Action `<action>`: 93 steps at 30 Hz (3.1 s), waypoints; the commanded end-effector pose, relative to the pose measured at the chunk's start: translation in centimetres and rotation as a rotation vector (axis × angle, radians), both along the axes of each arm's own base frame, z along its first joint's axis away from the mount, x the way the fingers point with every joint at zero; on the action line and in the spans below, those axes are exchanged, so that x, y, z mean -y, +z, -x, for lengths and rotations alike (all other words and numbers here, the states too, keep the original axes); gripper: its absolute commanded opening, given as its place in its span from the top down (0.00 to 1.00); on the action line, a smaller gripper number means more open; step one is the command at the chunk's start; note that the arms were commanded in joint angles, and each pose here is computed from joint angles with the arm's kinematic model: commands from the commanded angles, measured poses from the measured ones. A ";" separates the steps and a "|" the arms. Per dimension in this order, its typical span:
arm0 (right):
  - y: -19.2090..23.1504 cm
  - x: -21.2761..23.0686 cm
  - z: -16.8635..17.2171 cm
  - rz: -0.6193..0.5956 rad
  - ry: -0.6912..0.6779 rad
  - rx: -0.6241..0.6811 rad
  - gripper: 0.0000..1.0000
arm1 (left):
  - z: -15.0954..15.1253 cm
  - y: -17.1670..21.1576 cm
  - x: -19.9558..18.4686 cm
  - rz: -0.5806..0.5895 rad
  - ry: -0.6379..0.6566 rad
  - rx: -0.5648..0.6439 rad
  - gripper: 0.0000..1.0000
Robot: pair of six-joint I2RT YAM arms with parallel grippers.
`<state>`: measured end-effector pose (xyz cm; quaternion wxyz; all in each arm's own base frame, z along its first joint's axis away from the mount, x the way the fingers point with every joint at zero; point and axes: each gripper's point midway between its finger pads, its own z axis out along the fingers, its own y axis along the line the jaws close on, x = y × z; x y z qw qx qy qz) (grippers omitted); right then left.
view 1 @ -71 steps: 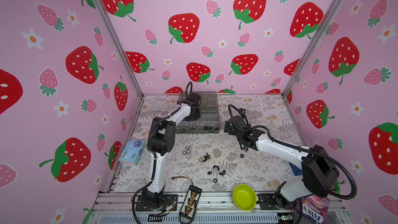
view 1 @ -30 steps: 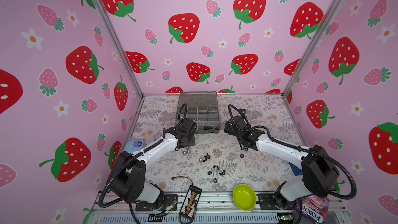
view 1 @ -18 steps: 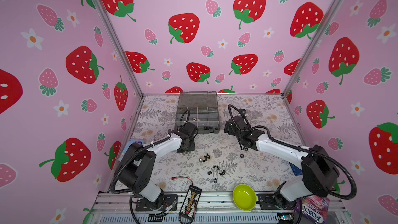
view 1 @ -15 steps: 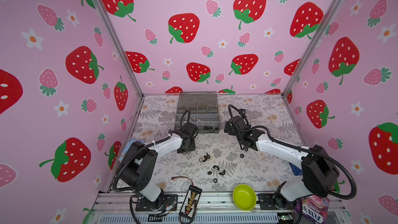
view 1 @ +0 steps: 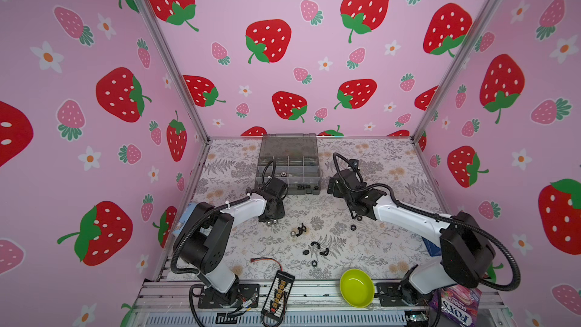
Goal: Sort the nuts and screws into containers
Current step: 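Close the left gripper on another silver hex nut, then lift the nut with the left gripper and carry it over the box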
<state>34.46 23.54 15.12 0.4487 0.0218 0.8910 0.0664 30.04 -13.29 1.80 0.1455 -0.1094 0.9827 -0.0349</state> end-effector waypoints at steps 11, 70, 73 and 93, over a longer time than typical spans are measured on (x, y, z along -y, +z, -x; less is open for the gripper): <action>-1.0 0.3 0.0 0.017 -0.017 -0.023 0.00 | 0.3 -1.3 0.4 -0.016 -0.016 -0.054 0.63; 0.5 1.6 0.2 -0.007 -0.059 0.030 0.00 | 0.8 0.1 -1.1 -0.102 0.041 -0.067 0.76; 0.6 1.6 0.2 -0.007 -0.058 0.032 0.00 | 0.0 1.3 -0.8 -0.089 0.043 -0.028 0.76; 0.9 1.8 0.2 -0.017 -0.065 0.041 0.00 | -10.2 12.1 2.1 -0.048 -0.015 0.296 0.76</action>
